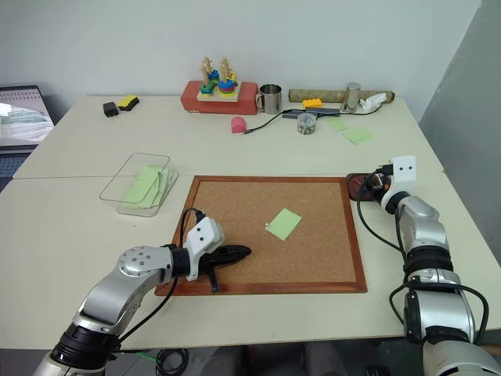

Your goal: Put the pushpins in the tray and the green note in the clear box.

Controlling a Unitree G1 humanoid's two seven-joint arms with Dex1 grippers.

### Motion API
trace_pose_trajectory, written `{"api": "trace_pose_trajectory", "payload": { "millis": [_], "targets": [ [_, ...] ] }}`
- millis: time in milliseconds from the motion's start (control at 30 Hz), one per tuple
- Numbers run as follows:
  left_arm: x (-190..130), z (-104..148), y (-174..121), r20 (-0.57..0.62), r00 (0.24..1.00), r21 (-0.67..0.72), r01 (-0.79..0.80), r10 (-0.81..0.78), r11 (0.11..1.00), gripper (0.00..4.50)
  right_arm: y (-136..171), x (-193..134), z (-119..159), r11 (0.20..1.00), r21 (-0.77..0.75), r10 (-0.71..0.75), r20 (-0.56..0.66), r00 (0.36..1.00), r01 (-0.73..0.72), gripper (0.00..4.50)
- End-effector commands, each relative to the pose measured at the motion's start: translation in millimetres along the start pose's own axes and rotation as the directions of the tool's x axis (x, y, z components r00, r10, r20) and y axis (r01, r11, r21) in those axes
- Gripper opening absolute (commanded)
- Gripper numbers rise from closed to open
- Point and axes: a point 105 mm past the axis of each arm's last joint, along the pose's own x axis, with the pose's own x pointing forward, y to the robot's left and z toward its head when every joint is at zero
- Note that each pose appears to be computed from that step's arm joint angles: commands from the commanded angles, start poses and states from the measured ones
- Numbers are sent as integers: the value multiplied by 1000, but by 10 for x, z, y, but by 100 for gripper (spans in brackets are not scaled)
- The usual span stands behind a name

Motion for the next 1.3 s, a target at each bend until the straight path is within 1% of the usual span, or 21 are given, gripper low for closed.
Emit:
{"api": "trace_pose_trajectory", "payload": {
  "millis": [33,167,333,467,567,633,733,800,867,933,1033,1067,1133,1233,1300],
  "targets": [
    [10,-133,-18,-54,998,-25,10,-11,1000,0,-43,-23,317,1000,1,3,102,995,-4,355],
    [22,-127,-14,-53,999,-26,12,-13,1000,0,-62,-30,338,1000,-4,2,106,994,-2,446],
    [28,-122,-12,-51,999,-26,13,-14,1000,0,-58,-25,317,998,-69,-2,98,995,9,450],
    [29,-119,-13,-51,999,-26,13,-14,1000,0,-45,1,204,990,-135,-21,68,997,30,450],
    [25,-119,-18,-51,999,-26,12,-13,1000,0,-32,8,200,989,-146,-22,75,997,33,450],
    [11,-125,-16,-52,999,-27,9,-10,1000,0,40,3,271,991,-132,19,111,994,-5,450],
    [-5,-136,-14,-55,998,-29,3,-5,1000,0,211,-36,330,986,-128,126,149,981,-108,450],
    [-11,-139,-13,-55,998,-31,1,-3,1000,0,424,-105,350,968,-110,243,176,954,-226,450],
    [-17,-140,-5,-55,998,-32,-2,0,999,0,709,-234,361,920,-96,393,189,900,-381,450],
    [-28,-134,15,-50,999,-40,-9,7,999,0,1036,-449,286,830,-117,558,144,817,-546,450],
    [-51,-116,46,-43,999,-47,-16,14,999,0,1399,-784,197,710,-104,704,90,704,-696,450],
    [-63,-100,69,-36,999,-51,-21,20,998,0,1482,-865,184,685,-98,729,83,679,-722,450],
    [-85,-29,131,-6,999,-65,-34,34,997,0,1593,-979,159,654,-96,757,70,650,-751,450],
    [-109,103,214,45,998,-79,-45,49,996,0,1668,-1069,131,645,-110,763,54,644,-756,450],
    [-129,228,275,89,995,-86,-36,44,996,0,1693,-1077,134,656,-114,754,58,655,-746,450]
  ]
}}
